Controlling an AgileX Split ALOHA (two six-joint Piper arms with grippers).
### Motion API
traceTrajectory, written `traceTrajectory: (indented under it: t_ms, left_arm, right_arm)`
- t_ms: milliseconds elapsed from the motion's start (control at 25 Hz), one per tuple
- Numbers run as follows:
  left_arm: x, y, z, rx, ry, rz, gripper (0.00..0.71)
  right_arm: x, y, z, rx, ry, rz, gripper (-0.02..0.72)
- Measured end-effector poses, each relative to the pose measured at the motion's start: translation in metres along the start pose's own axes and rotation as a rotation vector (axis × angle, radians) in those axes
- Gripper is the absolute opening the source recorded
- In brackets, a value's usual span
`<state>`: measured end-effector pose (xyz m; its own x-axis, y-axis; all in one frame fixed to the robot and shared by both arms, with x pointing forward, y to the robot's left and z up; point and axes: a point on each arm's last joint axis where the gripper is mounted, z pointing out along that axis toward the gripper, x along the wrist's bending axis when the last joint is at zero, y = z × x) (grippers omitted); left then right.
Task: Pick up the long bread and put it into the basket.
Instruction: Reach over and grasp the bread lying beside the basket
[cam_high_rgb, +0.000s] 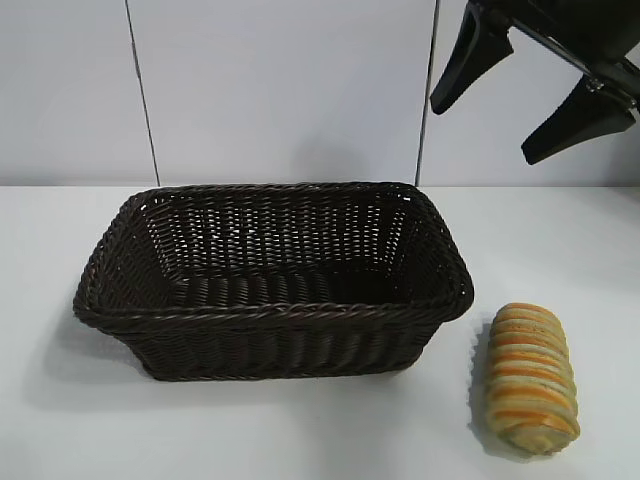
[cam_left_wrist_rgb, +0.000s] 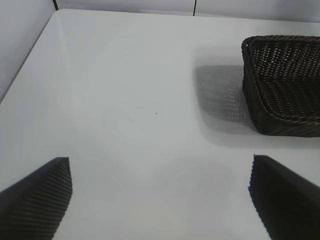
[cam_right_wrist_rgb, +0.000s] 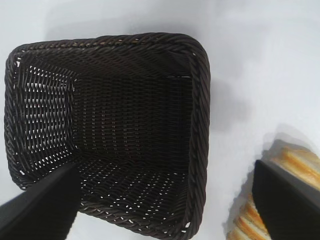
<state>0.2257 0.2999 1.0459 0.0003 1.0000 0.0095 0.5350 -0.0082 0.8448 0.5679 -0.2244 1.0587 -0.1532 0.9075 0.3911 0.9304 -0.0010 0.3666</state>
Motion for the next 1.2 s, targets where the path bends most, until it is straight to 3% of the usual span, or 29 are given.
traceTrajectory:
  t_ms: [400,720,1200]
  left_arm:
    - [-0.001,-0.001,0.002,-0.001,-0.013,-0.007,0.685]
    - [-0.005,-0.001,0.006,-0.010,-0.051,-0.020,0.685]
    - [-0.005,0.000,0.006,-0.019,-0.051,-0.019,0.685]
  right_arm:
    - [-0.016,-0.009,0.000,0.087,-0.168,0.004,0.662]
    - [-0.032,-0.040,0.025,0.188,-0.200,0.035,0.662]
    - [-0.046,-0.066,0.045,0.202,-0.227,0.057,0.662]
